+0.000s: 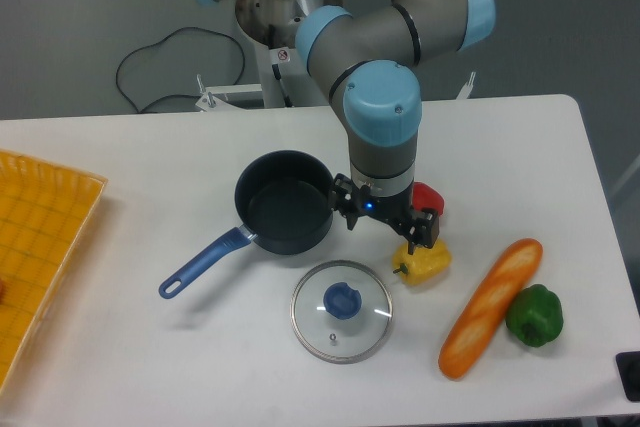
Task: Pick up the long bread
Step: 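Move the gripper from above the yellow pepper toward the long bread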
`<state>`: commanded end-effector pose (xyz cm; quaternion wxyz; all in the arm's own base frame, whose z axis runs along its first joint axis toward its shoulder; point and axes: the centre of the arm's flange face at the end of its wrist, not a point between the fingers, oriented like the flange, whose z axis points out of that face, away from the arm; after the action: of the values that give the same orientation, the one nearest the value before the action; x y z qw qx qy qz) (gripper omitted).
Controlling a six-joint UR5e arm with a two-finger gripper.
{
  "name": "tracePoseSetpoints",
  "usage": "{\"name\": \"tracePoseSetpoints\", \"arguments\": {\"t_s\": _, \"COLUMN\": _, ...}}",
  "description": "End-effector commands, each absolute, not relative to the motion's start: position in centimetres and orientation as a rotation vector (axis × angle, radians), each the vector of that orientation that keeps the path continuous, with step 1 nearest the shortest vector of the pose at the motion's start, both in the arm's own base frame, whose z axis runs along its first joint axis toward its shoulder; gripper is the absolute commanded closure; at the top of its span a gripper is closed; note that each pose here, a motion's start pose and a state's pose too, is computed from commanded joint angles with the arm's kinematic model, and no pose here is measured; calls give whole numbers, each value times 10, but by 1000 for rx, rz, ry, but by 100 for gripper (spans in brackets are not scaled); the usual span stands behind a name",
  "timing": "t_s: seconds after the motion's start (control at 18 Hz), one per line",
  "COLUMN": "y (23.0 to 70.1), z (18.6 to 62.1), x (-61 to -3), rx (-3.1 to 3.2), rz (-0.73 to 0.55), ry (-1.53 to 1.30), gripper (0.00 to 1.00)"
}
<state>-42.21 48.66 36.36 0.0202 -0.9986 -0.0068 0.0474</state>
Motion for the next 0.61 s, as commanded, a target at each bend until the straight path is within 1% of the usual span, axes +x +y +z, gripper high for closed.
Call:
{"name": "tracePoseSetpoints", "arguments": {"t_s": 0.28, "y": 485, "z": 361, "x": -428, "rx": -3095, "rz": 143, "ry": -30, "gripper": 0}}
{"name": "tracePoseSetpoints", "arguments": {"t_s": 0.61, "y": 479, "z": 346, "x": -438, "rx": -3107, "rz": 121, "ry": -66, "gripper": 0}}
